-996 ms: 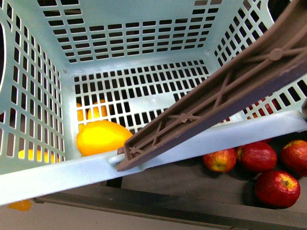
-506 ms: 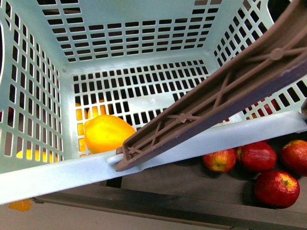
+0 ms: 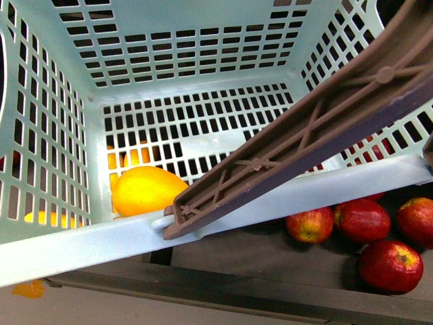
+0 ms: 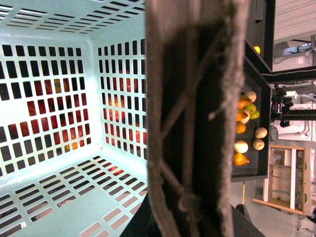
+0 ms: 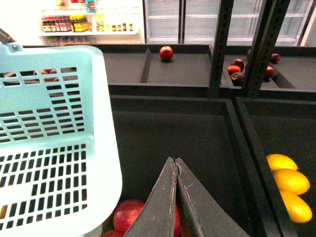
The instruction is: Pick lemon and mango into basket
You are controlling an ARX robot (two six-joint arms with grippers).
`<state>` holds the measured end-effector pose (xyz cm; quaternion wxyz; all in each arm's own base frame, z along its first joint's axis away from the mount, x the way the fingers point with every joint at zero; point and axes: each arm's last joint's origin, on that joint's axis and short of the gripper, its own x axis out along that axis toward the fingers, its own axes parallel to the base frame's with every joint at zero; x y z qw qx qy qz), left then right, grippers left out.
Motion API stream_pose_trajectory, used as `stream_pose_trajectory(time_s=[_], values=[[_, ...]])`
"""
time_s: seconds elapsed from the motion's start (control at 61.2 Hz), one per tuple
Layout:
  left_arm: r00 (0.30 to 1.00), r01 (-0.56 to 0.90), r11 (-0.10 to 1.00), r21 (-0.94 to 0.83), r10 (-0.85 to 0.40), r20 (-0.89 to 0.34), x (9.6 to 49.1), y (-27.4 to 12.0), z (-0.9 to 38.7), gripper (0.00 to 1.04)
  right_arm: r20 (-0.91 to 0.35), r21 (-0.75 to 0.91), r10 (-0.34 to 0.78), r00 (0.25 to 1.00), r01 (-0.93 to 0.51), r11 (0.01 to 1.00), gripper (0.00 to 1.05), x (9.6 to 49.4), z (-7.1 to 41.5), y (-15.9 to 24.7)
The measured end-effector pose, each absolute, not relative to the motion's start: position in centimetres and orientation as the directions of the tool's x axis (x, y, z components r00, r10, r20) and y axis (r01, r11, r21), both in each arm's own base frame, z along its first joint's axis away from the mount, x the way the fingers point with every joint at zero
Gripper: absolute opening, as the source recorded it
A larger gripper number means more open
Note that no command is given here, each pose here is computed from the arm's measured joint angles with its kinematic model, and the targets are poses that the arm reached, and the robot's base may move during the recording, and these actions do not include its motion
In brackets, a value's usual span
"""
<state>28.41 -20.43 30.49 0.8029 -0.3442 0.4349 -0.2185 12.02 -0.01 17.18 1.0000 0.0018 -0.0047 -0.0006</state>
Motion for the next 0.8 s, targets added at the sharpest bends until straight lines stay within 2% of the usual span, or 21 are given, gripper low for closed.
stream_pose_trajectory(time_s=[0.147,0.196,0.49,0.572,0.702,0.8], values=[[0.526,0.051,0.667,-0.743,-0.651,-0.548,28.4,-20.44,30.49,0.05,0.02,0.002,-0.001,1.0,0.001,1.0,0.03,11.64,17.29,-0.01],[0.526,0.052,0.668,-0.743,-0.651,-0.548,28.4,-20.44,30.49,0.05,0.023,0.003,-0.002,1.0,0.001,1.0,0.13,11.59,17.31,-0.01],[0.527,0.052,0.668,-0.742,-0.65,-0.548,28.41,-20.43,30.49,0.05,0.024,0.003,-0.001,1.0,0.001,1.0,0.58,11.57,17.32,-0.01],[0.525,0.052,0.667,-0.743,-0.651,-0.548,28.38,-20.47,30.49,0.05,0.024,0.003,-0.005,1.0,0.005,1.0,0.76,11.57,17.32,-0.02],[0.505,0.065,0.66,-0.749,-0.669,-0.545,28.11,-20.83,30.5,0.05,0.024,0.003,-0.005,1.0,0.004,1.0,0.96,11.56,17.32,-0.02],[0.503,0.054,0.653,-0.755,-0.671,-0.545,28.13,-20.79,30.5,0.05,0.024,0.003,-0.004,1.0,0.004,1.0,0.96,11.56,17.32,-0.02]])
